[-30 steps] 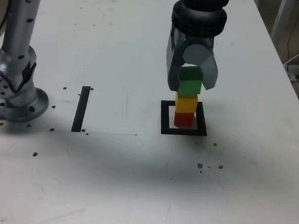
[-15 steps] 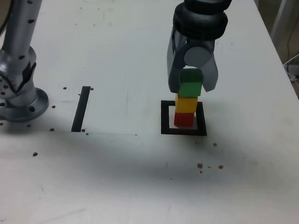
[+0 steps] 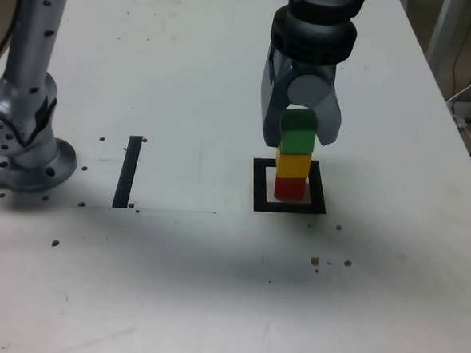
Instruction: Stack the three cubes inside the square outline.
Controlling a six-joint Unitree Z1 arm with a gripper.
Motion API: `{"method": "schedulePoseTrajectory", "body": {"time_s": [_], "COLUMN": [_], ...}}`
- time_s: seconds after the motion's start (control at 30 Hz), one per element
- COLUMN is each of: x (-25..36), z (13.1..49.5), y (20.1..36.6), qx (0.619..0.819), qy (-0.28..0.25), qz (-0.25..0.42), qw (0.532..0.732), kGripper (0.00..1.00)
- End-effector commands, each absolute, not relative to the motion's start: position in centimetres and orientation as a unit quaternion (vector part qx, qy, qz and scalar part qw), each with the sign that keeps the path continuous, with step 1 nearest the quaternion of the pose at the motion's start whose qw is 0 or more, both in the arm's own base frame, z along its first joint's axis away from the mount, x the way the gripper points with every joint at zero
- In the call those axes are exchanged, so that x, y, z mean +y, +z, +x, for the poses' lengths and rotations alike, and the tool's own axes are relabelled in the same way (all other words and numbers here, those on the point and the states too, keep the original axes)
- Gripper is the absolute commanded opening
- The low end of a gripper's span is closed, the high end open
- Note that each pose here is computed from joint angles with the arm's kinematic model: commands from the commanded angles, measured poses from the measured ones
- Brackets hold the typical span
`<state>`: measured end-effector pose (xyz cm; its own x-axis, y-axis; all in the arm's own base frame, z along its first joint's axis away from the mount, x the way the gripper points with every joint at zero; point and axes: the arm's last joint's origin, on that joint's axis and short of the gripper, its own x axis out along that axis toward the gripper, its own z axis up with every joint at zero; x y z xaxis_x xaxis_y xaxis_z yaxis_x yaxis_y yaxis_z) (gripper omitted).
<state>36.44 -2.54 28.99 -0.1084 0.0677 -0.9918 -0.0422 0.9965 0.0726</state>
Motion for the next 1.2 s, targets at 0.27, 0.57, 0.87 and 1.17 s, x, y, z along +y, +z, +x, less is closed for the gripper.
{"method": "schedulePoseTrajectory", "body": {"time_s": [0.27,0.57,0.87,1.17], "x": [-2.4,-2.3,-2.3,-2.7], "z": [36.4,35.9,34.8,32.8], "y": [28.8,29.4,29.3,31.8], "qx": [0.747,0.746,0.762,0.745], "qy": [0.046,0.051,0.055,0.039], "qz": [0.009,0.009,0.01,0.021], "qw": [0.664,0.664,0.645,0.666], "kGripper": [0.88,0.99,0.99,0.99]}}
